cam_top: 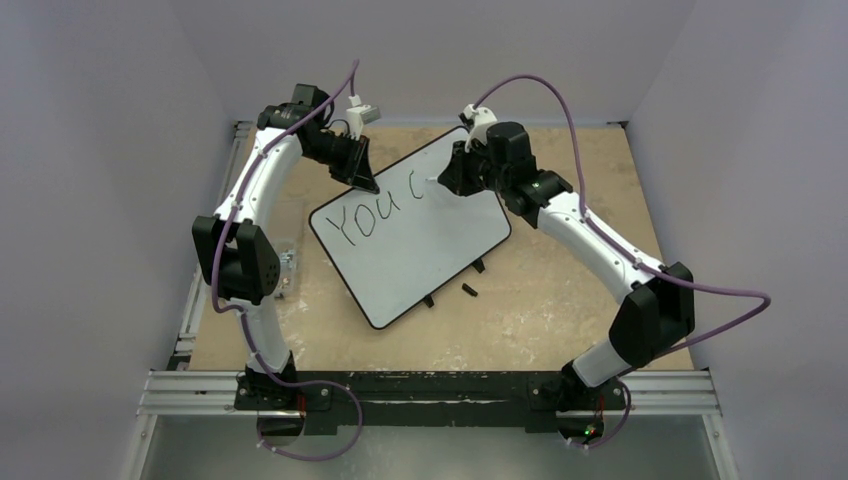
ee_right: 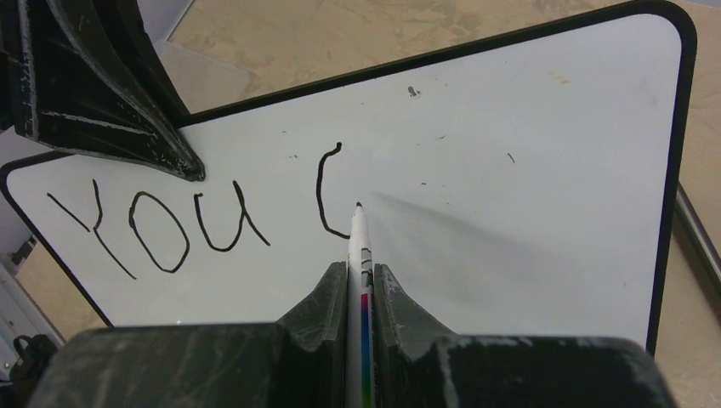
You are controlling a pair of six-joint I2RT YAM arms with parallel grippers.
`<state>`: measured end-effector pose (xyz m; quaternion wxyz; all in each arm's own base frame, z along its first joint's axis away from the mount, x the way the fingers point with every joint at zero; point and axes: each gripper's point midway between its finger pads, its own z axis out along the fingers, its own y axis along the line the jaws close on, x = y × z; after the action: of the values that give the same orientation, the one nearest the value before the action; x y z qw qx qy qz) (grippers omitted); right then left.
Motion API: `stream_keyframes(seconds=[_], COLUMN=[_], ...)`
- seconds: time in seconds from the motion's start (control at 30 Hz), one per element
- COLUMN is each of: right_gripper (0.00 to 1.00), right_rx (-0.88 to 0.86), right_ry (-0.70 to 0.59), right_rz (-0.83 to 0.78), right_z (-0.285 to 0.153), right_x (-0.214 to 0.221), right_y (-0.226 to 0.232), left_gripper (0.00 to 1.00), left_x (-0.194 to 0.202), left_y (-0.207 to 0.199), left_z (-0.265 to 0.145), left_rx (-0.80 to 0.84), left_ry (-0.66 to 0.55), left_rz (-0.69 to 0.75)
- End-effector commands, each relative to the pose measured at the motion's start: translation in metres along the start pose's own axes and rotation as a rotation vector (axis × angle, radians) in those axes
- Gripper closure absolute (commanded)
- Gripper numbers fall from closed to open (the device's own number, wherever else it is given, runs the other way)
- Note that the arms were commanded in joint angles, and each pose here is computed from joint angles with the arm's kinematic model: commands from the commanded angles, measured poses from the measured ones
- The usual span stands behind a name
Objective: Write a sentence on the whiteboard
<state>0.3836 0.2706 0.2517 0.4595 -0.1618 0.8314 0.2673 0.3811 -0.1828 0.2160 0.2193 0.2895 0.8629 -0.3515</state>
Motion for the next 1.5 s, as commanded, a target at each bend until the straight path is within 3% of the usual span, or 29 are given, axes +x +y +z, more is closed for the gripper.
stream_keyframes(seconds=[0.0, 0.67, 1.47], right_gripper=[1.00, 1.00, 1.00], right_rx=[0.006, -0.013, -0.026], right_ry=[-0.096, -0.084, 0.006], right_rz=[0.001, 0.020, -0.002], right_z=[-0.009, 0.018, 0.007], right_x=[-0.030, -0.040, 0.010], right_y=[0.003, 0.001, -0.005], left_gripper=[1.00, 1.00, 1.00], left_x=[-0.004, -0.006, -0.006], left_y=[0.019, 0.016, 0.014], left_z=[-0.014, -0.012, -0.014], left_rx=[-0.154, -0.152, -0.154], left_ry=[0.005, 0.005, 0.005], left_rz=[0.112, 0.118, 0.120])
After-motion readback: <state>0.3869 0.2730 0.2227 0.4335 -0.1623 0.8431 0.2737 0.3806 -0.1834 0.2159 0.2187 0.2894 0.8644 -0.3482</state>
